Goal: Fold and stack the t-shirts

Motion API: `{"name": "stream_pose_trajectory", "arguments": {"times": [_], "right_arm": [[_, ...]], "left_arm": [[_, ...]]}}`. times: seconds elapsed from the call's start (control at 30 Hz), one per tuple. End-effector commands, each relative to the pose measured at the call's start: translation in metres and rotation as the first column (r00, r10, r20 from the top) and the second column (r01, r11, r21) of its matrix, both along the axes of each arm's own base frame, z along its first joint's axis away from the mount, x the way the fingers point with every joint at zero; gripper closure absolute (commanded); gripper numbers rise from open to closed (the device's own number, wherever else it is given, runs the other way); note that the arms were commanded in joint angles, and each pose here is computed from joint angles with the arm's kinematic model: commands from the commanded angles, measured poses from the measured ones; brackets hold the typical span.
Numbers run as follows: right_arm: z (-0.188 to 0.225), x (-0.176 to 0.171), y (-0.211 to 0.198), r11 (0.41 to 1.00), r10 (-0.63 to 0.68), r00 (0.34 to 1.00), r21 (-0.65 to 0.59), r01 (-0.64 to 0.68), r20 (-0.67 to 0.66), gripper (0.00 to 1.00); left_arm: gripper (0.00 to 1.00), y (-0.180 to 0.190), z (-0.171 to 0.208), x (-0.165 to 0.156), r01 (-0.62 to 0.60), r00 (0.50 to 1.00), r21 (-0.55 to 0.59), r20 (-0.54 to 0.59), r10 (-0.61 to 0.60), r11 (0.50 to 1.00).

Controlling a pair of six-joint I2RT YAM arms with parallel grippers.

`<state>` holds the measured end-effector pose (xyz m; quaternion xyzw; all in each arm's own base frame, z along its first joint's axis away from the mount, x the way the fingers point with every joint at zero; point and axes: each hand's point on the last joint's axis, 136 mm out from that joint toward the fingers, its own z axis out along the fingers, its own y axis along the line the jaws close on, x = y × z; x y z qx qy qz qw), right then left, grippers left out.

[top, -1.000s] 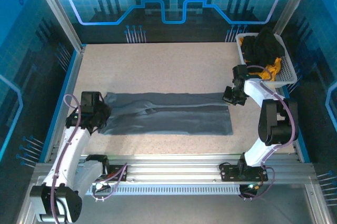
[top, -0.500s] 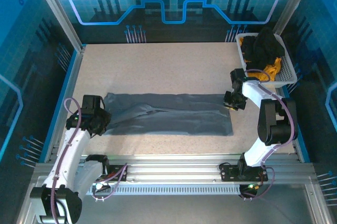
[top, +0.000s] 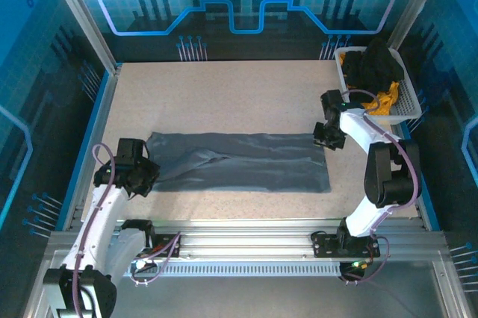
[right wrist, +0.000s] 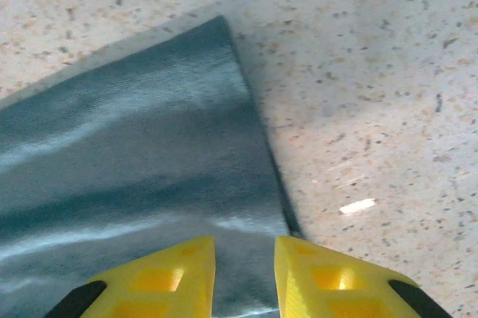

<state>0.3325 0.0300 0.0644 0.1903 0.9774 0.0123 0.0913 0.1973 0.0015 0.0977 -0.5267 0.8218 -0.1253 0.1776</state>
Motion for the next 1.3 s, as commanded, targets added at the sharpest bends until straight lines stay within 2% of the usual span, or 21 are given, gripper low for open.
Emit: {"name": "stream_pose_trajectory", "arguments": {"times": [0.0,0.07,0.17,0.27,0.4,0.5,0.6,0.73,0.83,1.03,1.13,1.27], "right_arm": [[-0.002,-0.011,0.006,0.999,-0.034,0.998,0.009,0.035,-0.049,0.73],[-0.005,-0.016,0.009,0.998,-0.053,0.997,0.029,0.055,-0.049,0.73],[-0.005,-0.019,0.014,0.996,-0.067,0.996,0.062,0.070,-0.050,0.74],[-0.006,-0.019,0.021,0.995,-0.063,0.996,0.072,0.067,-0.058,0.76],[-0.009,-0.012,0.030,0.995,-0.051,0.997,0.077,0.056,-0.065,0.77],[-0.013,-0.004,0.038,0.993,-0.042,0.996,0.104,0.050,-0.079,0.77],[-0.020,0.001,0.043,0.992,-0.036,0.991,0.116,0.051,-0.127,0.77],[-0.033,0.008,0.036,0.995,-0.045,0.983,0.082,0.061,-0.178,0.77],[-0.044,0.012,0.028,0.995,-0.059,0.970,0.065,0.076,-0.235,0.78],[-0.059,0.027,0.020,0.994,-0.060,0.938,0.061,0.086,-0.342,0.77],[-0.066,0.041,0.018,0.990,-0.072,0.928,0.090,0.112,-0.365,0.76],[-0.078,0.069,0.015,0.982,-0.087,0.920,0.125,0.145,-0.382,0.76]], "left_arm": [[1.00,0.000,0.005,-0.003,0.009,1.000,0.001,-0.015,-0.009,1.000],[0.98,0.000,0.002,-0.007,0.008,0.999,0.001,-0.035,-0.008,1.000],[0.80,0.002,-0.003,-0.020,-0.014,0.995,0.008,-0.099,0.015,1.000],[0.67,0.007,0.005,-0.021,-0.031,0.994,0.030,-0.106,0.034,0.999],[0.66,0.013,0.033,0.014,-0.047,0.999,0.051,-0.005,0.047,0.998],[0.67,0.011,0.044,0.061,-0.030,0.998,0.034,0.059,0.028,0.999],[0.68,0.006,0.037,0.110,0.002,0.998,-0.008,0.066,-0.001,1.000],[0.73,0.004,0.004,0.159,0.011,1.000,-0.098,-0.012,-0.013,0.995],[0.80,0.004,-0.029,0.175,0.007,0.994,-0.141,-0.108,-0.022,0.990],[0.83,0.010,-0.085,0.186,-0.015,0.964,-0.230,-0.260,-0.046,0.973],[0.84,0.017,-0.097,0.201,-0.004,0.965,-0.247,-0.256,-0.061,0.969],[0.84,0.023,-0.100,0.240,0.055,0.975,-0.283,-0.190,-0.113,0.957]]}}
